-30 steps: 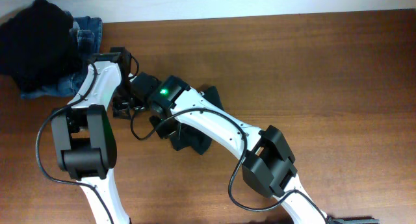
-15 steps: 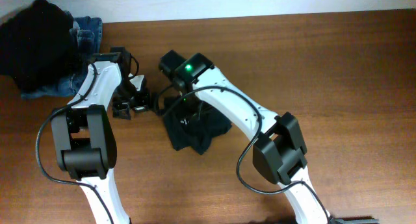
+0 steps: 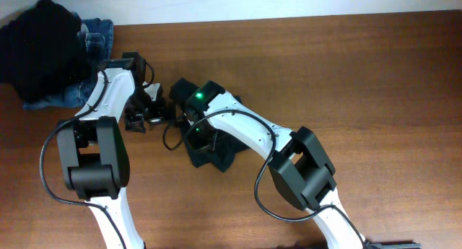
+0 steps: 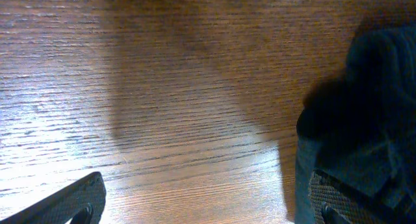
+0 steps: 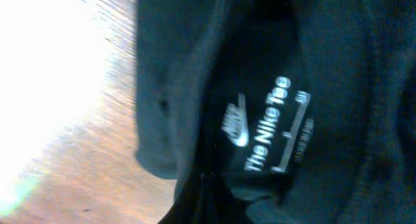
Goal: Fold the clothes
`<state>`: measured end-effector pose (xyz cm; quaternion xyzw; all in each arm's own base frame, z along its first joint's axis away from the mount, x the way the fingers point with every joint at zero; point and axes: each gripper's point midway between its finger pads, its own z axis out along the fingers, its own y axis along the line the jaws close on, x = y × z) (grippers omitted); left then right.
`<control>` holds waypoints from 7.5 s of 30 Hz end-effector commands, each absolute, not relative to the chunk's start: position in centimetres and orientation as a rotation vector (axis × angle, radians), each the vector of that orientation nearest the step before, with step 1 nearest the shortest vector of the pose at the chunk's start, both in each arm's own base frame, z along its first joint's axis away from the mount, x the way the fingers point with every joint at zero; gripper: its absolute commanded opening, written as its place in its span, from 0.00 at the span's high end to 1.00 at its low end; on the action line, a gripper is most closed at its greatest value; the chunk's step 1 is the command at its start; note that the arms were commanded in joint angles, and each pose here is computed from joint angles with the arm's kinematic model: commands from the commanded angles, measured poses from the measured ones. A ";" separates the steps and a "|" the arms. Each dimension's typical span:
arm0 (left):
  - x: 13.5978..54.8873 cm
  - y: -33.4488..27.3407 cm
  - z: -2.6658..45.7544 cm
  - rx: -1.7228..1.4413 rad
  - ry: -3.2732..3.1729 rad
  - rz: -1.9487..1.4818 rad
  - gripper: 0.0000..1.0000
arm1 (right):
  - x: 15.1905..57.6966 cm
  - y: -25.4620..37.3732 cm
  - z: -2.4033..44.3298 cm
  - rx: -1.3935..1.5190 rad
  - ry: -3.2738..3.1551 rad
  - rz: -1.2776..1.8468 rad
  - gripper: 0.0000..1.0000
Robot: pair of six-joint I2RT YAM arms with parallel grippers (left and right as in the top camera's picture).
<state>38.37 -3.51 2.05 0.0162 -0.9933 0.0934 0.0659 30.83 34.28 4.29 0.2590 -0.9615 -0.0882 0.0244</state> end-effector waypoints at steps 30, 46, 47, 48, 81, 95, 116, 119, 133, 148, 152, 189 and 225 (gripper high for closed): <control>38.4 -3.4 2.7 0.063 -3.009 0.277 0.01 | 36.2 29.3 14.2 0.642 -3.145 -0.225 0.96; 38.6 -5.1 10.8 0.068 -3.138 0.527 0.01 | 43.1 18.6 11.5 0.147 -3.123 -0.403 0.96; 38.4 -5.6 10.9 0.065 -3.125 0.562 0.01 | 43.1 18.6 10.9 0.144 -3.117 -0.400 0.96; 38.1 -6.0 11.1 0.061 -3.109 0.591 0.01 | 43.0 18.8 10.1 0.148 -3.110 -0.396 0.96; 32.4 -15.6 7.9 -0.174 -2.931 0.589 0.99 | 42.6 22.9 3.8 0.234 -3.131 -0.441 0.96; 31.6 -15.4 3.2 -0.172 -2.949 0.596 0.99 | 42.2 23.0 3.8 0.237 -3.117 -0.439 0.96; 31.6 -11.9 0.9 0.001 -3.015 0.287 0.99 | 41.2 24.2 4.2 0.256 -3.072 -0.513 0.96; 31.6 -11.9 0.9 0.001 -3.015 0.286 0.99 | 41.0 24.6 4.2 0.269 -3.069 -0.517 0.96; 32.4 -9.7 0.5 -0.007 -3.068 0.094 0.98 | 39.9 26.0 4.9 0.322 -3.052 -0.536 0.96; 33.1 -8.2 0.5 -0.009 -3.108 -0.044 0.93 | 36.5 25.5 0.3 0.093 -2.981 -0.404 0.96; 33.0 -6.6 0.5 0.035 -3.095 -0.092 0.92 | 36.6 24.1 -0.2 0.008 -2.967 -0.387 0.96; 38.8 -10.5 7.7 0.010 -3.273 0.592 0.99 | 37.7 23.1 -0.6 -0.020 -3.000 -0.377 0.96; 37.2 -11.2 0.0 0.024 -3.112 0.432 0.98 | 37.7 23.1 -0.6 -0.010 -2.998 -0.376 0.96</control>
